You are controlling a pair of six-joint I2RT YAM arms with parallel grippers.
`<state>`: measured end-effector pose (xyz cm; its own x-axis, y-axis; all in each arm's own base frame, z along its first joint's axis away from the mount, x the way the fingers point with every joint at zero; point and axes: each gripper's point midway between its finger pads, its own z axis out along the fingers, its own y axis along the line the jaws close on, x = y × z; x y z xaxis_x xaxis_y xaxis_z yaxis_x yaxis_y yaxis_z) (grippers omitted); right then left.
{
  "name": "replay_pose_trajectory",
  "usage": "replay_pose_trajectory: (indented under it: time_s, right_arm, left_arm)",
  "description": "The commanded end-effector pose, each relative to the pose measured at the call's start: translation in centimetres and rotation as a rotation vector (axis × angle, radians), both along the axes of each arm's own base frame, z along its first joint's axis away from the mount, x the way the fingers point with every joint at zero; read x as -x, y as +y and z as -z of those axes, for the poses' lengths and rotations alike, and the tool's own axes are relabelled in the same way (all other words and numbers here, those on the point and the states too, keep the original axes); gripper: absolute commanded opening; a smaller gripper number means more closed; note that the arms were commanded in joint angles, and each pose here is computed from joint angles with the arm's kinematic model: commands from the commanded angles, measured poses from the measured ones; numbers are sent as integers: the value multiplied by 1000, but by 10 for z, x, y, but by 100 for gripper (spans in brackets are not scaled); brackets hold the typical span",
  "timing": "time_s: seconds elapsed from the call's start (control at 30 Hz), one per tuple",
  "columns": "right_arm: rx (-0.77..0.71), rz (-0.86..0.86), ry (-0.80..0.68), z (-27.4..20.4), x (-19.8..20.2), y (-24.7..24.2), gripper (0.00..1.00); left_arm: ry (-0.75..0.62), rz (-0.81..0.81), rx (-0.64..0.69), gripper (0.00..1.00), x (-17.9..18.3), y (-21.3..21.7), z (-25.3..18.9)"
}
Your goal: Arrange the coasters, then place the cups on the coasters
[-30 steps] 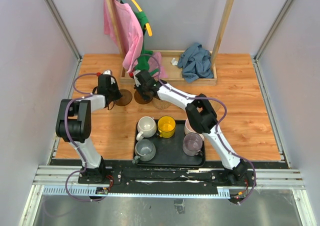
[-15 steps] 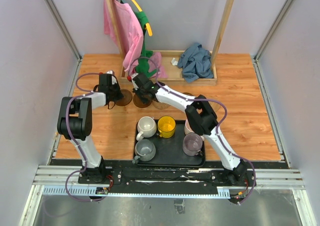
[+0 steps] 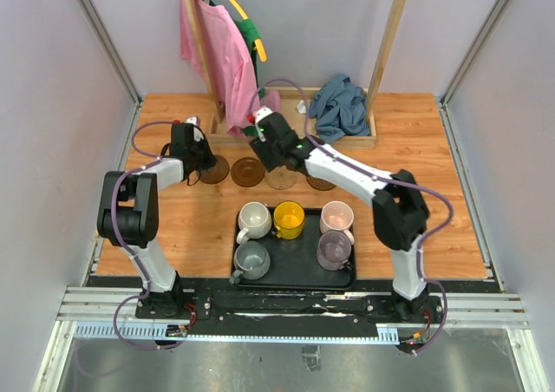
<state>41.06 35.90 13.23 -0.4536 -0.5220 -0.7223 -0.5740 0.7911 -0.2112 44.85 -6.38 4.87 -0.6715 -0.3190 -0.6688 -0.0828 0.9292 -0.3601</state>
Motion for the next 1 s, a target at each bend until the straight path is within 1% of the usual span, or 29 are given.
replay_pose_trajectory:
  time_s: [0.0,0.03,0.1,0.13,0.23,0.3,0.43,0.53,0.6,0.8,0.9,0.97]
  right_arm:
    - [-10,185,-54,-17,-9,-72,78]
    - [-15,220,-44,-16,-8,-88,82]
    - [-31,286,-14,-10,-4,-117,96]
    - [-51,329,4,-8,-5,-136,99]
    - [-105,412,65,1,1,-172,98]
    - [-111,451,92,11,7,-193,98]
    - [-64,529,85,20,15,-226,98]
    - [-23,601,53,19,15,-246,98]
    - [-17,641,66,21,16,-259,98]
    - [-85,714,146,38,22,-286,99]
    - [-102,728,168,45,26,-292,100]
    - [-109,726,186,52,30,-292,98]
  left_arm:
    - [-115,62,15,7,-1,-20,-42]
    - [-128,75,16,9,1,-24,-47]
    - [-157,96,18,16,2,-32,-55]
    - [-167,107,21,18,2,-35,-58]
    - [-185,153,36,19,4,-49,-64]
    - [-191,183,37,19,5,-59,-65]
    - [-155,236,33,15,1,-84,-51]
    - [-109,271,39,14,-8,-102,-38]
    - [-85,295,43,14,-12,-112,-29]
    - [-21,343,27,14,-19,-135,-4]
    - [18,350,6,14,-17,-139,8]
    - [40,352,4,14,-13,-140,12]
